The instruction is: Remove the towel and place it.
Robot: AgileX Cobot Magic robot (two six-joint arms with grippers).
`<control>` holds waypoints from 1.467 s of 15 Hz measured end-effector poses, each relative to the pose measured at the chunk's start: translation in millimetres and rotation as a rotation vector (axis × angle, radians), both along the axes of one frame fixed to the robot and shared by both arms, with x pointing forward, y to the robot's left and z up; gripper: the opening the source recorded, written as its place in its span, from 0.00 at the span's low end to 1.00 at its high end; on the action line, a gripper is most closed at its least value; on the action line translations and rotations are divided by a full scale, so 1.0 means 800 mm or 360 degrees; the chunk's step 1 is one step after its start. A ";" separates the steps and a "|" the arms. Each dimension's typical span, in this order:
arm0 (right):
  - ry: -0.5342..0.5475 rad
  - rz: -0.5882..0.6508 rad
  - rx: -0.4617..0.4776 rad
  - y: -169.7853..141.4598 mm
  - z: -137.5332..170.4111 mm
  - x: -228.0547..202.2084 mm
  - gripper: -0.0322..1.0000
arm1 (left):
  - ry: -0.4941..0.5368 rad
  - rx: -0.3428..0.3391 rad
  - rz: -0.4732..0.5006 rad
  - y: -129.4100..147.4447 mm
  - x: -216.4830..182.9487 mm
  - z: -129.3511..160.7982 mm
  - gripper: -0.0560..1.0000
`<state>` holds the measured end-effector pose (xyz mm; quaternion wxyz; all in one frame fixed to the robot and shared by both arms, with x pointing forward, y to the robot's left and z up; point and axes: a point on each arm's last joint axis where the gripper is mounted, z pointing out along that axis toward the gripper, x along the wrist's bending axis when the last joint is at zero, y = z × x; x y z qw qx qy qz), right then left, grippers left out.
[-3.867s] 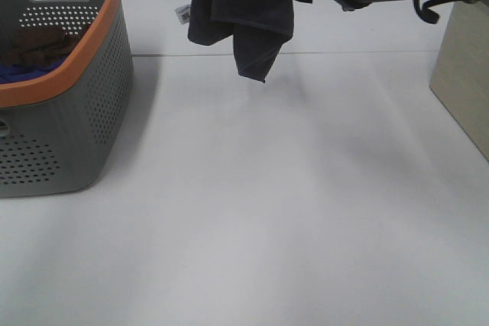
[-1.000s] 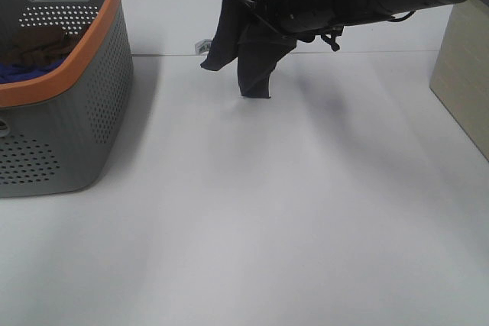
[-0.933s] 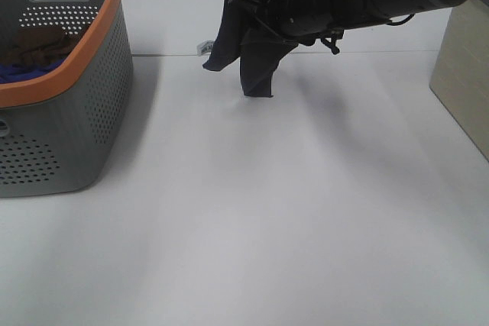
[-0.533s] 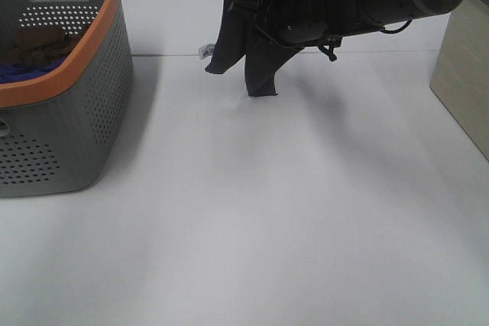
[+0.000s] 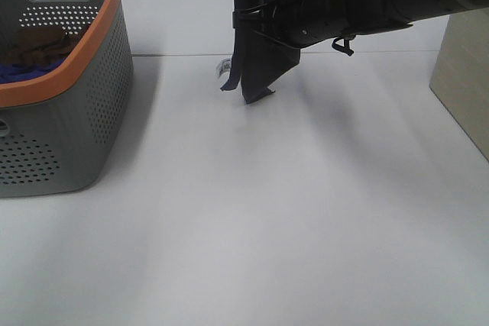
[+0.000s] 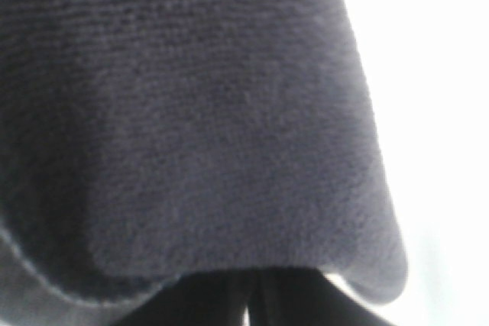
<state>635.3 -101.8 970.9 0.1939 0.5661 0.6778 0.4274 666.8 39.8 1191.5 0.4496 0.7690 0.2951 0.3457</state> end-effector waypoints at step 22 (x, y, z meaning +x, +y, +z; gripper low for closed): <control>0.0886 0.0565 -0.0560 -0.089 0.023 -0.080 0.03 | 0.0475 0.0213 0.0052 0.015 -0.007 -0.039 0.05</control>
